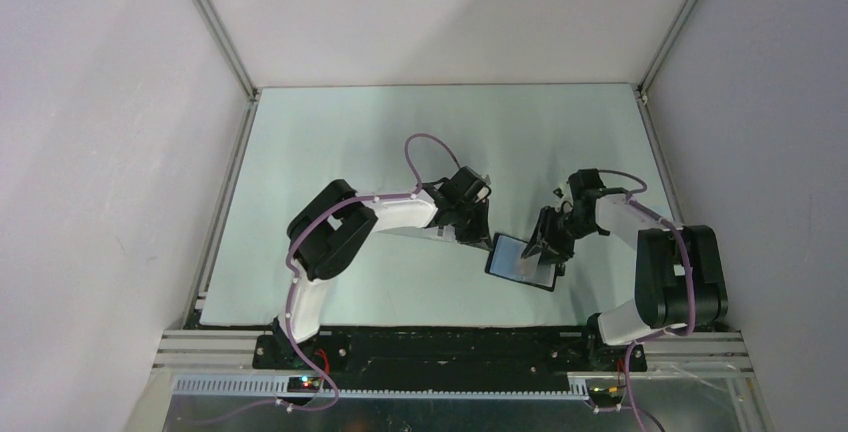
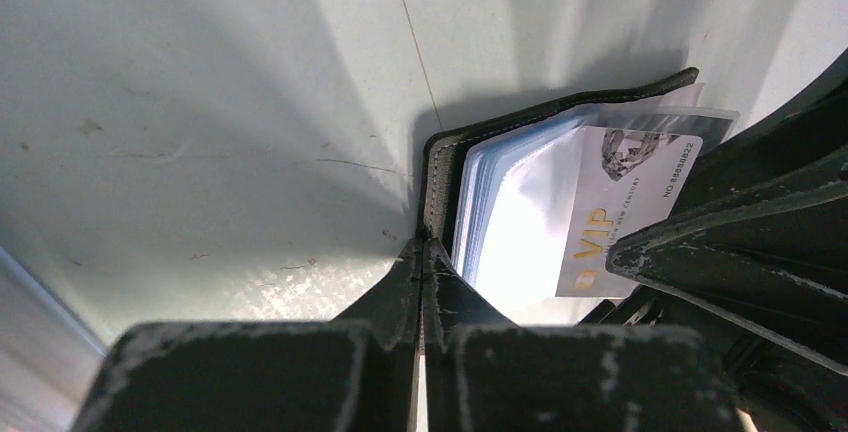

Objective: Put the credit cards into the card holder
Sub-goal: Insert the credit card into the card holder.

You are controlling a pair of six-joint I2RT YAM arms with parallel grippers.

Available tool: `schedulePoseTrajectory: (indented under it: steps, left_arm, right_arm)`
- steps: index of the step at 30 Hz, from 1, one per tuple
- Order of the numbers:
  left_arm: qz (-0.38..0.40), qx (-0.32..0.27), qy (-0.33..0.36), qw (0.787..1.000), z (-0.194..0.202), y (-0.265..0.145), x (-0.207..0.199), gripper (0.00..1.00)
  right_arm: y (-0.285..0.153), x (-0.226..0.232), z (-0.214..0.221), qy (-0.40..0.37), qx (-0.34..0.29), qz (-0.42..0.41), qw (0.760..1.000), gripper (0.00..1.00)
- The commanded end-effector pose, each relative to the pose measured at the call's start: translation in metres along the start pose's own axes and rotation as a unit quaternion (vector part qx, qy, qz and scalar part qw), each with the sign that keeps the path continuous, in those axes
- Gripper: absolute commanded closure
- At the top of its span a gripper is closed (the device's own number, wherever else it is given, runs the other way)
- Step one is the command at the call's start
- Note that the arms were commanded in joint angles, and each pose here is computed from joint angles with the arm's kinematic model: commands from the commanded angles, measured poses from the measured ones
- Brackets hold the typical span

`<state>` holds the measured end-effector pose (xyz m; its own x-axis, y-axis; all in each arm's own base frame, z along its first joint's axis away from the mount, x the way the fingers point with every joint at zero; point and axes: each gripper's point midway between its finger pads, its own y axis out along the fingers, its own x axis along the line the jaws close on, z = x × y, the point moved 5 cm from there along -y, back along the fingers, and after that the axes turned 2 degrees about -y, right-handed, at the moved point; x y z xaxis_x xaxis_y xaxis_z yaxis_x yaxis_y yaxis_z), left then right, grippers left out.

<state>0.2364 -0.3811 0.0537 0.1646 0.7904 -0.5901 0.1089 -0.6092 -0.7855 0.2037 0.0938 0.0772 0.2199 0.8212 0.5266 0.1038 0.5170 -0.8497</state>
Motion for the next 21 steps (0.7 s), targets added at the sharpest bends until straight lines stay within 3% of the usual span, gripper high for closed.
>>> schedulePoseTrajectory:
  steps: [1,7,21]
  left_arm:
    - [-0.092,0.02,0.008,0.996,0.014,0.02,0.05,1.0]
    - [-0.091,0.021,0.009,0.996,0.014,0.021,0.049,1.0]
    - [-0.091,0.023,0.01,0.996,0.014,0.022,0.05,1.0]
  right_arm:
    - [-0.007,0.007,-0.011,-0.032,-0.024,0.035,0.999,0.53]
    - [-0.001,0.007,-0.012,-0.048,-0.021,0.071,0.996,0.4]
    - [0.007,0.006,-0.016,-0.07,-0.027,0.11,0.991,0.36]
